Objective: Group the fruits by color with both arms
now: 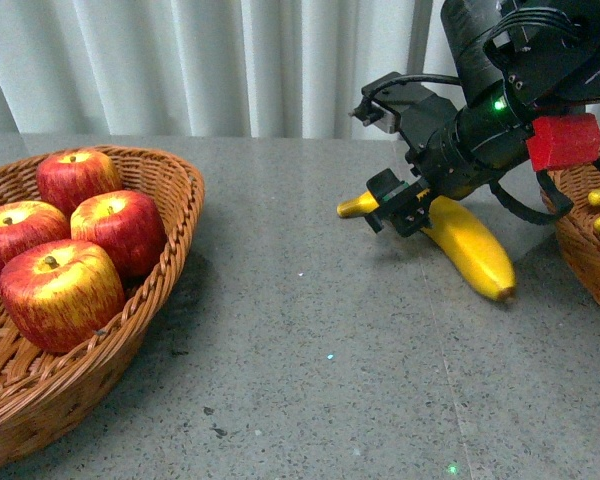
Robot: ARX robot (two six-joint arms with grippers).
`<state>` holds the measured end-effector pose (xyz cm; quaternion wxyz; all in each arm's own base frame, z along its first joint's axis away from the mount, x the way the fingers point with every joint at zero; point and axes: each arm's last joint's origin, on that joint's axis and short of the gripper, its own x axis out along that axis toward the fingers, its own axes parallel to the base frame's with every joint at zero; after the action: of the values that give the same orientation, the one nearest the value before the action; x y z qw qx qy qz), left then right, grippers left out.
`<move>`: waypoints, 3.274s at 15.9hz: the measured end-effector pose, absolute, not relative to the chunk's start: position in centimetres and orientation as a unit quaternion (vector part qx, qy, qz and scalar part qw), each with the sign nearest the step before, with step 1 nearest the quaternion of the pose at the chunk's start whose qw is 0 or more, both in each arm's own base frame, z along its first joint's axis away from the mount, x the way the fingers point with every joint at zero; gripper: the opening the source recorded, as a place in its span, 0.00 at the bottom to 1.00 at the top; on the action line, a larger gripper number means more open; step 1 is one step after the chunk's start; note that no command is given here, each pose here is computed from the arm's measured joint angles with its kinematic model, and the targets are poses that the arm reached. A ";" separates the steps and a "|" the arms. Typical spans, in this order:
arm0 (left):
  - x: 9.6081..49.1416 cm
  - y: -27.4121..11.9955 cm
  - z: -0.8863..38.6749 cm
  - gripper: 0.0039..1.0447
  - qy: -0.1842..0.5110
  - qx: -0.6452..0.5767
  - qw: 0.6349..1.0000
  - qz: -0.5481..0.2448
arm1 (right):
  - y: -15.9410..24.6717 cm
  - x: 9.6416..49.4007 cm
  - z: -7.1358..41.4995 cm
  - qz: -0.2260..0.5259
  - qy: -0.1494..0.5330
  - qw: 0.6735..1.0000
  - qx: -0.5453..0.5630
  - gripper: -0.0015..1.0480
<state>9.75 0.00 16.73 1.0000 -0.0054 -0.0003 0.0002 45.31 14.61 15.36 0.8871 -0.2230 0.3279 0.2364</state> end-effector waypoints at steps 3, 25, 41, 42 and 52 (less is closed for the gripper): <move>9.7 0.0 16.7 0.94 0.000 -0.005 1.000 0.000 | 14.6 45.2 15.5 0.236 0.320 0.890 -0.221 0.34; 9.7 0.0 16.7 0.94 0.000 -0.005 1.000 0.000 | -9.6 27.4 22.3 0.163 0.129 0.978 0.007 0.48; 9.7 0.0 16.7 0.94 0.000 -0.005 1.000 0.000 | -2.0 12.9 27.9 0.088 -0.012 0.994 0.060 0.75; 9.7 0.0 16.7 0.94 0.000 -0.005 1.000 0.000 | -1.6 11.0 25.9 0.039 0.007 0.999 0.036 0.63; 9.7 0.0 16.7 0.94 0.000 -0.005 1.000 0.000 | 0.0 9.7 18.6 0.000 0.000 1.000 0.003 0.02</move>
<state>9.75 0.00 16.72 1.0000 -0.0052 -0.0001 0.0000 9.75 0.00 18.59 1.0000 0.0028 -0.0003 -0.0004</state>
